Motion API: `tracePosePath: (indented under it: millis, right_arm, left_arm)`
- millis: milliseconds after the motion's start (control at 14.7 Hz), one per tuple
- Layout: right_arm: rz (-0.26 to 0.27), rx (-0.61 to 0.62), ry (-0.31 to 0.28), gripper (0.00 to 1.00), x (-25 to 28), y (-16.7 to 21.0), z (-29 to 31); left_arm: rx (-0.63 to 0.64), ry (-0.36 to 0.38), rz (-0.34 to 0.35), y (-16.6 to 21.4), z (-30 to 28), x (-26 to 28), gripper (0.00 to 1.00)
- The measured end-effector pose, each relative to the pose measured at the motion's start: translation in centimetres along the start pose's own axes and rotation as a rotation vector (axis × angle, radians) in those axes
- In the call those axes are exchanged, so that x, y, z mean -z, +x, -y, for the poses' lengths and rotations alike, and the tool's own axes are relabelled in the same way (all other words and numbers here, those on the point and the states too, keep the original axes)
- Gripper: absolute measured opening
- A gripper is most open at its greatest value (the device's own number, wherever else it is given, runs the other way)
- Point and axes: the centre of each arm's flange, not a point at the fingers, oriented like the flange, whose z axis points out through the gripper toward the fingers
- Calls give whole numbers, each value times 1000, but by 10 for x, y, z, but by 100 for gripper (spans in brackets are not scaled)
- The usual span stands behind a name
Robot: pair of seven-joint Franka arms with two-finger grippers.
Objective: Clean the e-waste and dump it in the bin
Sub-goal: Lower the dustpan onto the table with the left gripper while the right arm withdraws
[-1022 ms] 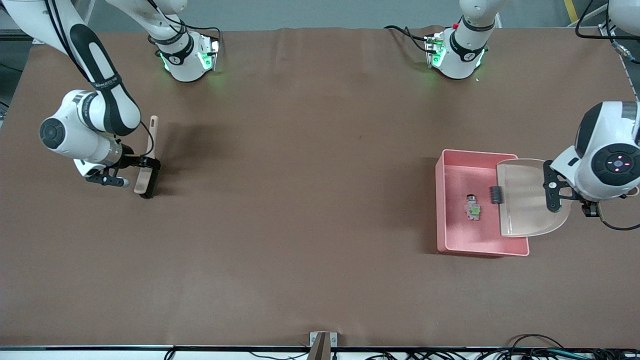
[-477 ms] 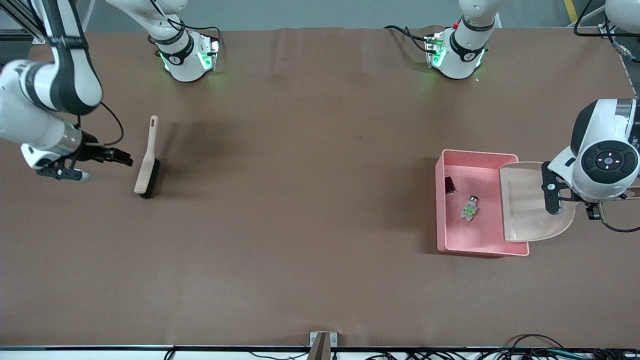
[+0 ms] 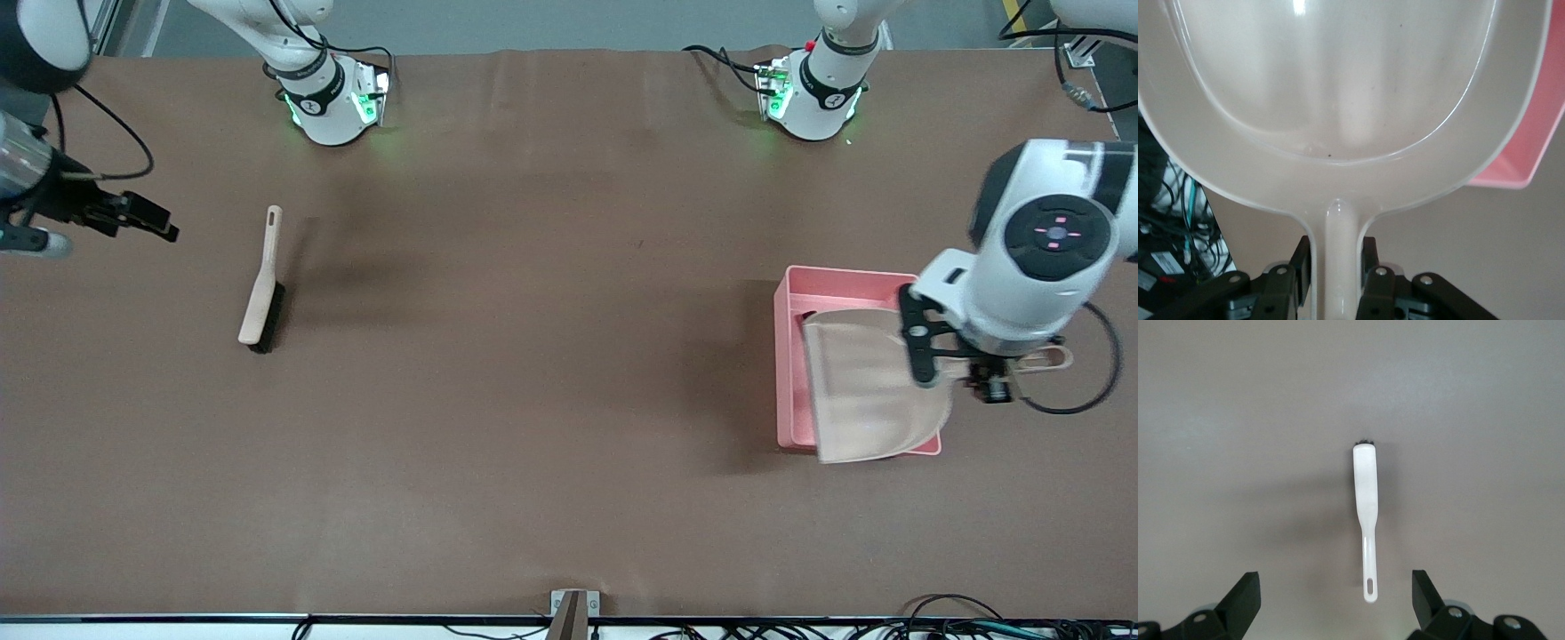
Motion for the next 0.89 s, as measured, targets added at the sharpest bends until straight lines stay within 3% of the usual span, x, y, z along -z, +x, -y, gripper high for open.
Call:
tracePosePath:
  millis: [477,681,886]
  right_arm:
    - [-115,19,-31,100,92,8,10]
    - [-122,28,-45,100,102,35,8]
    - [-118,26,-50,100,104,52,4]
  left_arm:
    - [96,-24,-119,181,-26,-12,34]
    - [106,-57,-174,244,-42,-36,34]
    - [84,-76,-225,275,-47,-64,34]
